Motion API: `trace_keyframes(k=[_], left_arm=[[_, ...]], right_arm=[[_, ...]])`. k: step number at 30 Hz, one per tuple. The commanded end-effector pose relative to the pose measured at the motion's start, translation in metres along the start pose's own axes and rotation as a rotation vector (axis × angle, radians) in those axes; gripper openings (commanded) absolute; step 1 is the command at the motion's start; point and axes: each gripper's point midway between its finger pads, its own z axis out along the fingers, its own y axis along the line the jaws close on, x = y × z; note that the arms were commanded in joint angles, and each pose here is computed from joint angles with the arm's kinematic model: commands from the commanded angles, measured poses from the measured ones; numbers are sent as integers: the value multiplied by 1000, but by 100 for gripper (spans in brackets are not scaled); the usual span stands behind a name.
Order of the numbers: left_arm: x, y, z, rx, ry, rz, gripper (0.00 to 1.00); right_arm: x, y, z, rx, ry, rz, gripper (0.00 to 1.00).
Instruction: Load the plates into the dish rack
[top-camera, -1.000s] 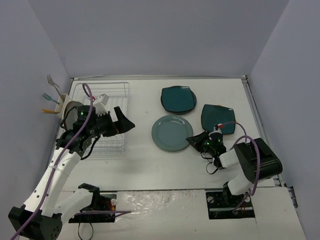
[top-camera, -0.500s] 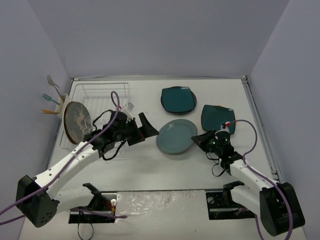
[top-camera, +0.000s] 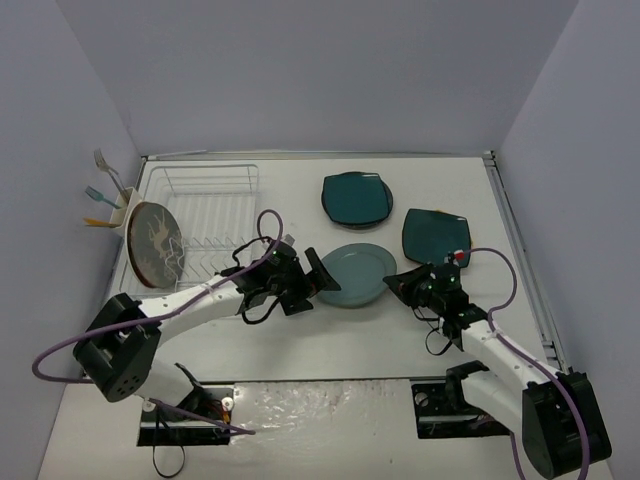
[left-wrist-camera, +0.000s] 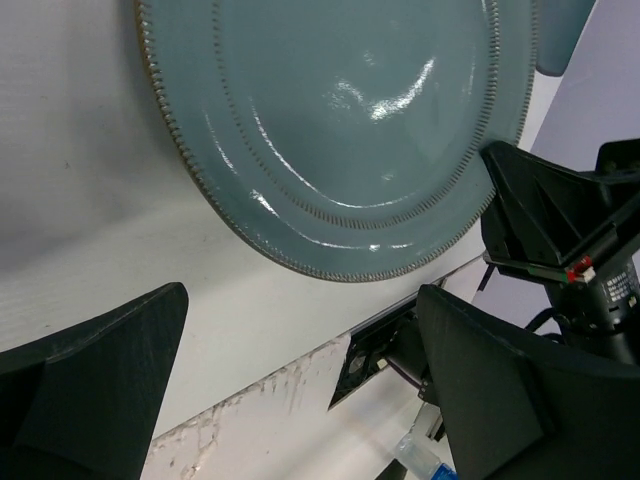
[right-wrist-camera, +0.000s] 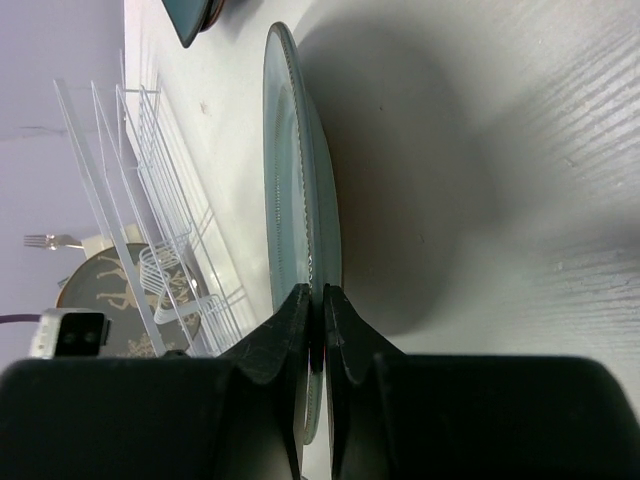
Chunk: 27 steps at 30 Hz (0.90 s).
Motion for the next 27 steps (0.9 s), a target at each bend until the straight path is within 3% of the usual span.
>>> trace_keyframes(k=[1, 8, 13, 20, 27], left_arm=[[-15, -42, 5, 126, -65, -80, 97], [-18, -42, 34, 83, -66, -131, 97], [-24, -45, 48, 73, -73, -171, 91], [-37, -57, 56, 84, -113, -181, 69], [-38, -62, 60, 90, -112, -186, 35]], right_arm=[[-19, 72, -13, -206, -53, 73, 0], [-19, 74, -18, -202, -51, 115, 0], [-17, 70, -22, -196, -45, 150, 0], [-13, 61, -26, -180, -34, 163, 0], [-10, 53, -31, -173, -25, 181, 0]])
